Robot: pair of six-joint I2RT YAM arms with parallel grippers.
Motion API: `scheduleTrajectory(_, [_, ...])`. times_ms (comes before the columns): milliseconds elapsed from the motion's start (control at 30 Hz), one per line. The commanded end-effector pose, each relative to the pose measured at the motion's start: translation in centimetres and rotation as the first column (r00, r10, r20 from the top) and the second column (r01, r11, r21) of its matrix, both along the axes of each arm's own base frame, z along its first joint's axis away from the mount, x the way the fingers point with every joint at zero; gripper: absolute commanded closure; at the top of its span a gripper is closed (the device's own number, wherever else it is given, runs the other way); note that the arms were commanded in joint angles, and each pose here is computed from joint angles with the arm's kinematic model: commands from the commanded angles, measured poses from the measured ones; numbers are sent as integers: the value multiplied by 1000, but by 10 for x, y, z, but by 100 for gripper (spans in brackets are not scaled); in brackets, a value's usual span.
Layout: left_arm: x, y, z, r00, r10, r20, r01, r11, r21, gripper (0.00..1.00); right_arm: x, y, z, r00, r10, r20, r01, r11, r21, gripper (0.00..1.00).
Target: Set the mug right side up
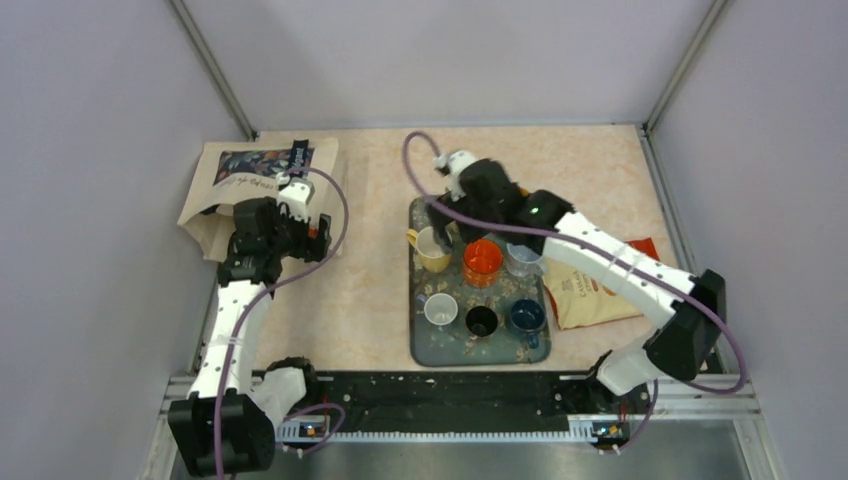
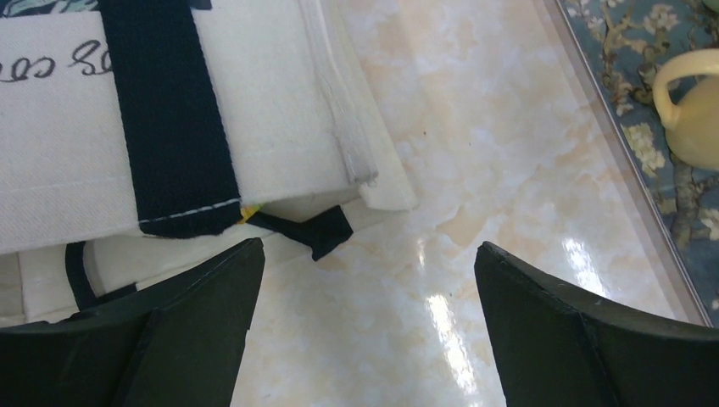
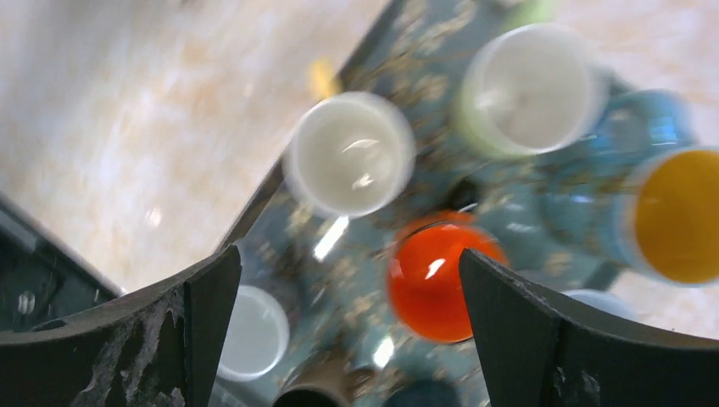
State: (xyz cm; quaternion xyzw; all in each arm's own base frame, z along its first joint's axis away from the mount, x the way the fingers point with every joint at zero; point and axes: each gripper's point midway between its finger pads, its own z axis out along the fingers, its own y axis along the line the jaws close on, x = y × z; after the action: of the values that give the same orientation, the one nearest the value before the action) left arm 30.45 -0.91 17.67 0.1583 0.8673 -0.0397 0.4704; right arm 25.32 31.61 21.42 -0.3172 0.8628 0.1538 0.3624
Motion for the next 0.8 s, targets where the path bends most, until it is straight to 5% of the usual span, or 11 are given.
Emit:
scheduleTrajectory(0, [36,5,21,980,65,190,-57,997,-48,1,69,-65,52,974,-193,123,167,967,192,1])
scheduleTrajectory(267, [75,12,16,914,182,363,-125,977,-175,1,132,-267,36,729,-669,144,593,722,356,1])
scheduleTrajectory(433, [83,15,-10,899,214,381,-149,970,-194,1,123,-365,-5,459,-874,162,799,485,355,1])
scheduleTrajectory(533, [82,9,-21,901,194,389,-122,972,-202,1,118,-380,-16,376,-890,260,786,454,419,1])
scheduleTrajectory(767, [72,7,-39,883,195,427,-109,970,-219,1,90,-382,-53,297,-873,386,695,475,540,1])
